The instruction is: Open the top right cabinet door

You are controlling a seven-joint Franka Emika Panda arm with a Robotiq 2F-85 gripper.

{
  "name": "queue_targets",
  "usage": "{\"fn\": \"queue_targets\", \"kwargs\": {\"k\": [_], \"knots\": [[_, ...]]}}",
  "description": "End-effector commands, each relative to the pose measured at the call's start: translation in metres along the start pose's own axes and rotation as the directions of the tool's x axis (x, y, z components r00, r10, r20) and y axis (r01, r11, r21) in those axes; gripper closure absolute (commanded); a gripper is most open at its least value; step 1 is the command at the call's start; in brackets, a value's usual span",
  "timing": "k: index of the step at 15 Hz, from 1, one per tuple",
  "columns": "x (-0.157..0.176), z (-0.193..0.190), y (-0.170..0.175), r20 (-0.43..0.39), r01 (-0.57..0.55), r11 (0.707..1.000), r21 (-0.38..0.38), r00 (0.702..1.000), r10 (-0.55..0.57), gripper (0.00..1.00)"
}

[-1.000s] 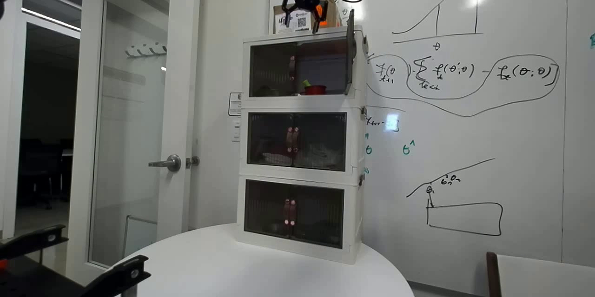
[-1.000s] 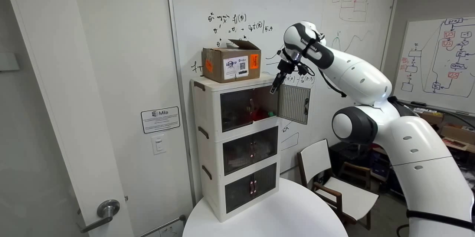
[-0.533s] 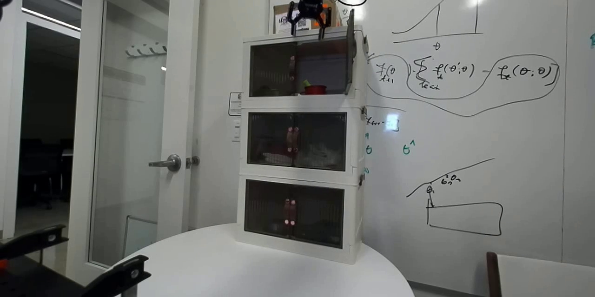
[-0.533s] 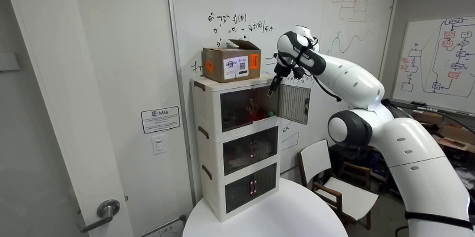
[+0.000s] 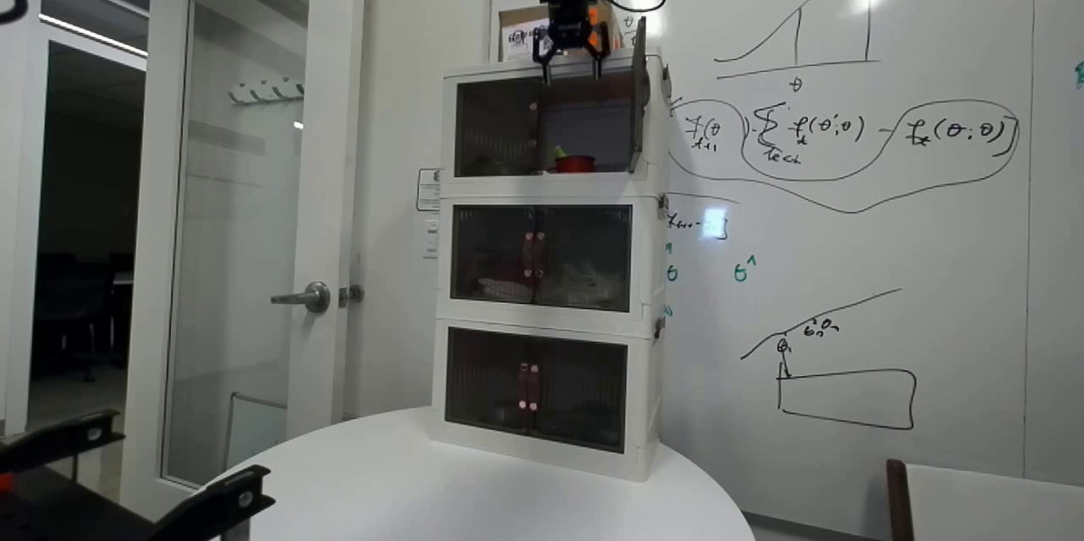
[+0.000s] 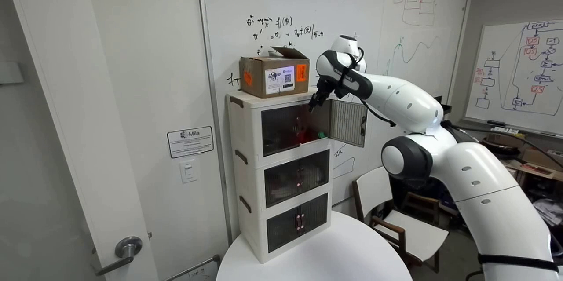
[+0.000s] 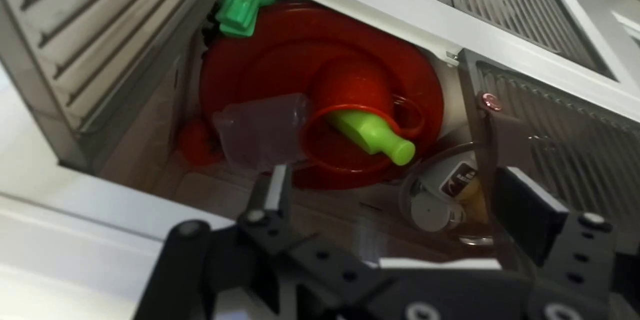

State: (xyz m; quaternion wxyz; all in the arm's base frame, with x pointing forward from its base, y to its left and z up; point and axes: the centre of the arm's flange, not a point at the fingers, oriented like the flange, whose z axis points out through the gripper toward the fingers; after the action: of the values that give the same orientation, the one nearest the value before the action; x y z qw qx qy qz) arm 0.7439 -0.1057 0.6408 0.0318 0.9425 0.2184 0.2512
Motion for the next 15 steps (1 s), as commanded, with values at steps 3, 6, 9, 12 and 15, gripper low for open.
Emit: {"fn": "queue_targets", "kwargs": {"k": [3,6,9,12,15], "knots": [[-0.047,0.012,-0.041,0.056,-0.085,0.983,-0.161,0.994,0.095,0.0],[0.004,0.012,-0.007,0.064,-0.084,0.99,-0.113,0.994,0.092,0.0],[0.002,0.013,-0.005,0.068,-0.1,0.988,-0.115,0.992,0.108,0.0],[0.002,0.013,-0.005,0.068,-0.101,0.988,-0.116,0.992,0.109,0.0],[0.002,0.013,-0.004,0.068,-0.101,0.988,-0.116,0.992,0.109,0.0]]}}
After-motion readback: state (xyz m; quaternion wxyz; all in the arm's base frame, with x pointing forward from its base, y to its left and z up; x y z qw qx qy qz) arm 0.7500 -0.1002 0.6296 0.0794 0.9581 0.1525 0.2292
